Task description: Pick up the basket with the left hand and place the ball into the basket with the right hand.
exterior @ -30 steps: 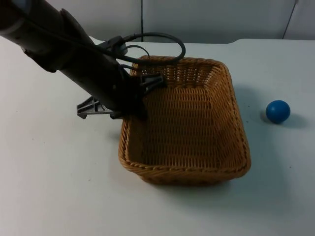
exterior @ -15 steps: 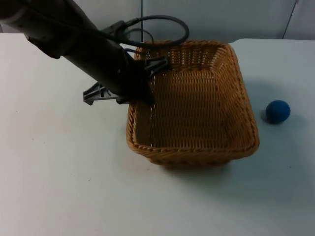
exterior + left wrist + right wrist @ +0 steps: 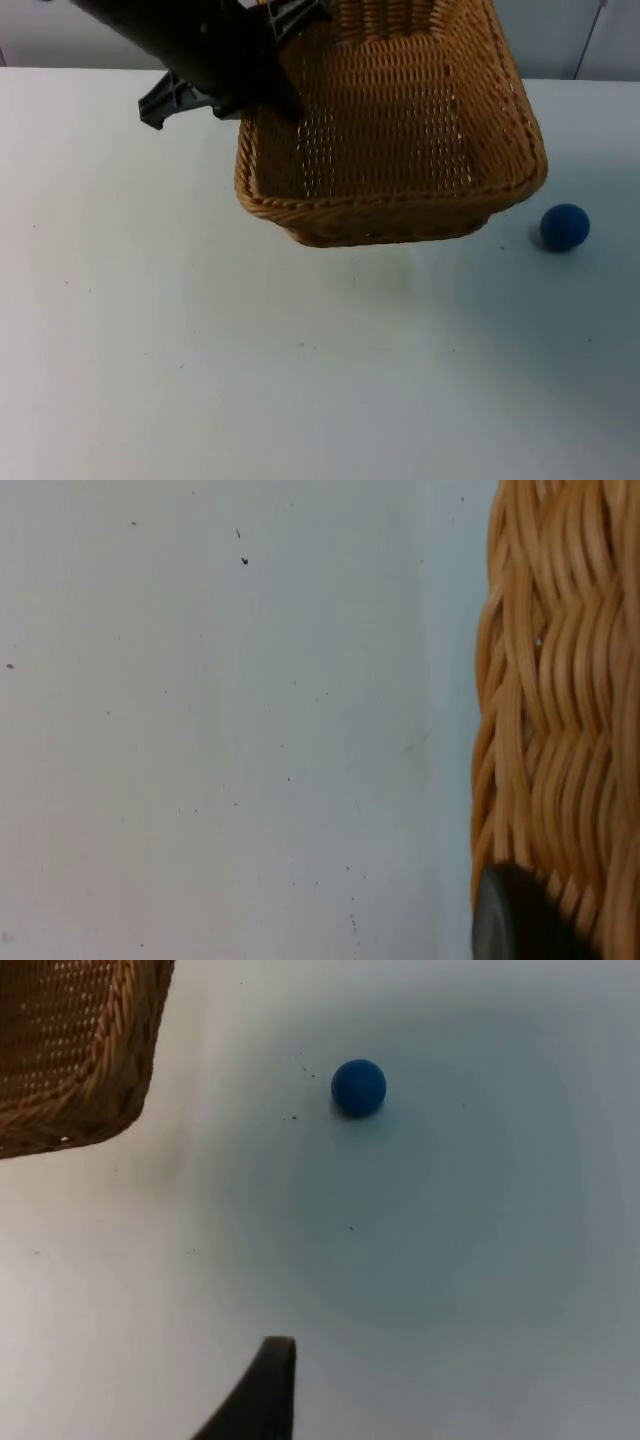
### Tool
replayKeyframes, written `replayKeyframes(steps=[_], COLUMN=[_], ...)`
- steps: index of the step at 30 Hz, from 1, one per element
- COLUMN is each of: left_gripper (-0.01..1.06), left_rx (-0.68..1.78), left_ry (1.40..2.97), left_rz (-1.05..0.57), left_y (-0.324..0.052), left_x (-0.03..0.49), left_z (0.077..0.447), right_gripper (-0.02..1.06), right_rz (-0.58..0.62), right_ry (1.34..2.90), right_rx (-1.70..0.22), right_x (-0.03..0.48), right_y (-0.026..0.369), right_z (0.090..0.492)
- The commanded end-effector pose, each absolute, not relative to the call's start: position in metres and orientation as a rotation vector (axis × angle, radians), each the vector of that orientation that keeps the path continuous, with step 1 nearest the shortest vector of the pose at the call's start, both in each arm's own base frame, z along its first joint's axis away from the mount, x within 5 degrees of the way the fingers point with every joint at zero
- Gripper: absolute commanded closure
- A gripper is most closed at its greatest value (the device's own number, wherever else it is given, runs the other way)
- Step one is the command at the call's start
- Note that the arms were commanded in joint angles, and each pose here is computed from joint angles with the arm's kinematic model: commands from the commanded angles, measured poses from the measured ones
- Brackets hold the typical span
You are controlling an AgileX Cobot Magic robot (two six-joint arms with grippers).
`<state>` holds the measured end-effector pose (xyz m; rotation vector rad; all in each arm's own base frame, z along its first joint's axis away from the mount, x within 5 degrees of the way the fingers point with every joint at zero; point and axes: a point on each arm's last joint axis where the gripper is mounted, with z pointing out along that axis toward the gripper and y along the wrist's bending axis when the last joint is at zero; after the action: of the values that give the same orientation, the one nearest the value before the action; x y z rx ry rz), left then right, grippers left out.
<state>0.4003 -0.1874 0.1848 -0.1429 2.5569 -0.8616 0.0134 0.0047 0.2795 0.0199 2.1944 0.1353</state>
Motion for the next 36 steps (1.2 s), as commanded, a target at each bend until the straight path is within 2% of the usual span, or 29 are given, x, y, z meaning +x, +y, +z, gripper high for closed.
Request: replayKeyframes(steps=[1,7,10,17,36], left_gripper=[1.05,1.05,1.05,1.05,1.05], left_rx=[-0.159,-0.145,-0.144,-0.139,-0.191], left_ry=[2.569,2.721,2.739,2.703,2.649], left_rz=[-0.854,-0.712,-0.683,-0.680,-0.755], left_y=[-0.185,-0.175,-0.173,-0.170,-0.172], left_x=[0.396,0.384,0.381,0.377,0.374], left_z=[0.201,0.201,0.206,0.223,0.243], right_gripper=[0.05,0.05,0.05,0.05,0.05], right_rz=[0.131,0.131,0.133,0.136,0.137], right_ry=[2.192,2.194,2.194,2.194,2.194], right_rx=[0.010,0.010,0.014,0.014,0.018], right_x=[0.015,0.015,0.015,0.015,0.015], right_y=[0.005,0.005,0.005,0.005,0.005], right_z=[0.279,0.279,0.279,0.279,0.279])
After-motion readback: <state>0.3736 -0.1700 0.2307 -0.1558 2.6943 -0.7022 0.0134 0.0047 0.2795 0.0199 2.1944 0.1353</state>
